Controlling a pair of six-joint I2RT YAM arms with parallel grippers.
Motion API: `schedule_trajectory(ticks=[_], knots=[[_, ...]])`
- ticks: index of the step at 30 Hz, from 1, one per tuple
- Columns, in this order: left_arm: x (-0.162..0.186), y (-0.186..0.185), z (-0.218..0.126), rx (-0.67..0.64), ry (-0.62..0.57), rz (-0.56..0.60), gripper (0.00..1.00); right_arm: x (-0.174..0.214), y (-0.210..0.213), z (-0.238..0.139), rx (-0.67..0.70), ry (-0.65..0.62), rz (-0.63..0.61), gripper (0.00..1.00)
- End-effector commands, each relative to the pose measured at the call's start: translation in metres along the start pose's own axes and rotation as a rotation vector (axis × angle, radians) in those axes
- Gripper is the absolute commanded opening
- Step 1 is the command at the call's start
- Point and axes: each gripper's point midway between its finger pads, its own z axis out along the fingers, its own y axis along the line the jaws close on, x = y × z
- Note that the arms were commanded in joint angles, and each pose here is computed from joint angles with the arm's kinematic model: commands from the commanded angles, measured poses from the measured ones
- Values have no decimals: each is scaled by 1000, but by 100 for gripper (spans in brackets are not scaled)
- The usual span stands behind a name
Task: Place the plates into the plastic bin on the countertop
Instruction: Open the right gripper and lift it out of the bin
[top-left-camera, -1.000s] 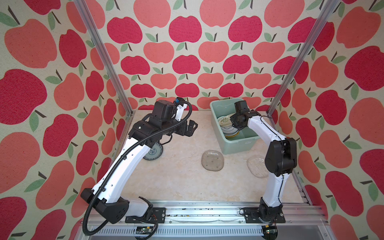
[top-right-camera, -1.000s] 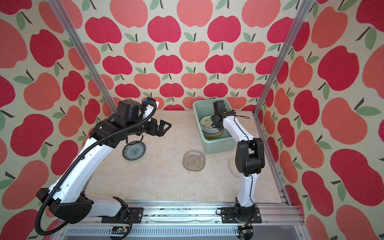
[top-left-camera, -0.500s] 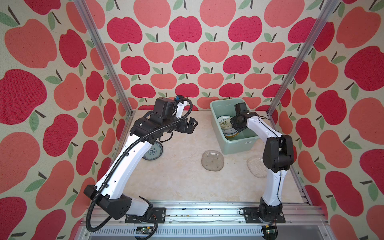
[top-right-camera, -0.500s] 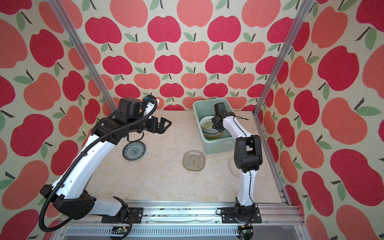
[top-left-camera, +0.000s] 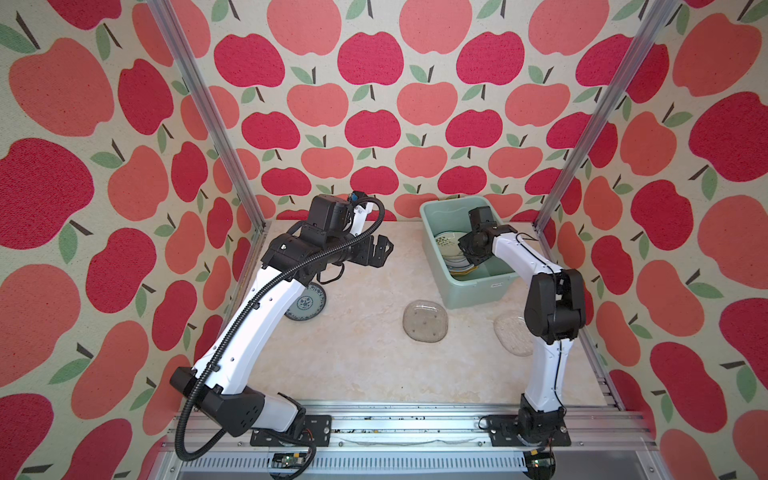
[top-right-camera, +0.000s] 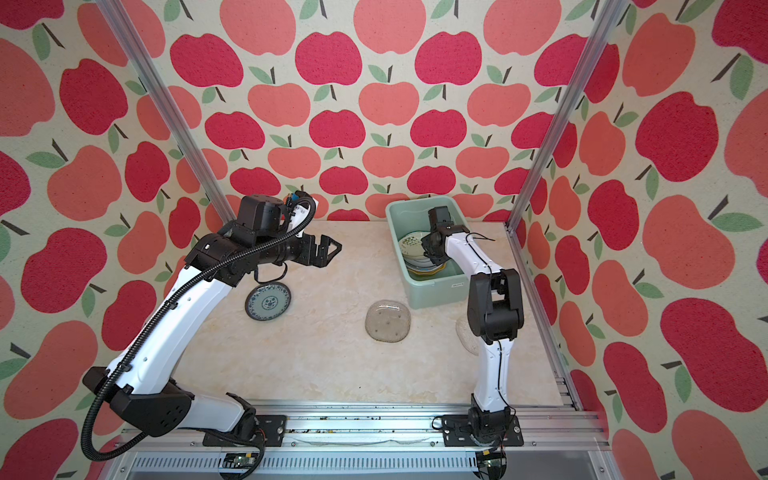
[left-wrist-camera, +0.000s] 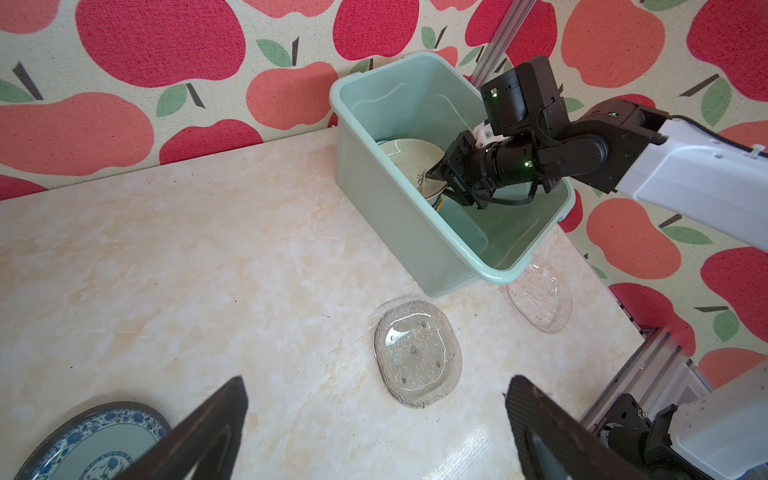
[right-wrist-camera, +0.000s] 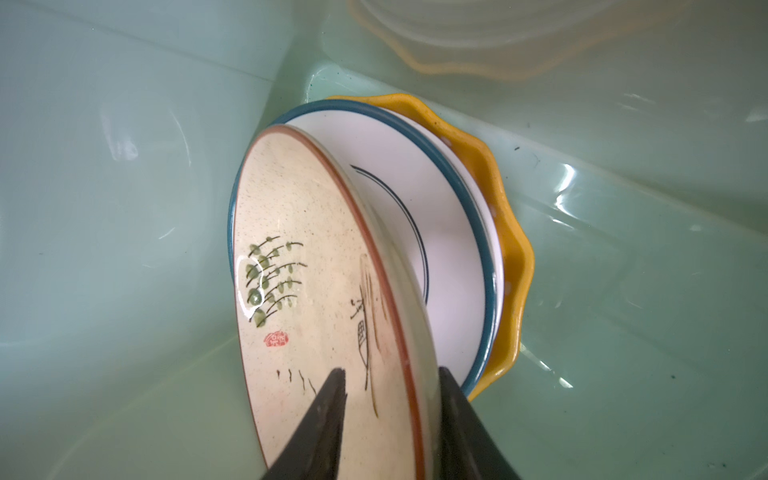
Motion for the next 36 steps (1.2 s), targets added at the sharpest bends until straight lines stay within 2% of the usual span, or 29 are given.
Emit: schedule_trajectory(ticks=[1, 6, 13, 20, 22, 24, 30, 31, 32, 36], knots=[[-8, -2, -3, 15, -6, 23, 99, 0, -3, 6, 15, 12, -22, 45], [-11, 0, -1, 16, -2, 25, 99, -2, -2, 7, 7, 4, -46, 57], [-10, 2, -1, 11, 3, 25, 99, -2, -3, 6, 32, 12, -65, 66], [-12, 5, -5, -1, -6, 24, 99, -10, -7, -13, 74, -32, -92, 73], [-12, 5, -7, -4, -10, 23, 99, -13, -1, -24, 66, -53, -114, 75], [-13, 6, -10, -5, -15, 21, 99, -16, 7, -39, 47, -77, -147, 81], [-15, 10, -27, -38, -57, -9, 99, -19, 35, -88, -42, -151, -248, 84], [-15, 12, -31, -49, -74, -19, 99, -19, 39, -98, -59, -161, -268, 92], [-16, 13, -36, -52, -92, -27, 99, -19, 42, -108, -77, -170, -292, 93], [-14, 21, -56, -66, -172, -91, 99, -16, 56, -147, -171, -206, -396, 92]])
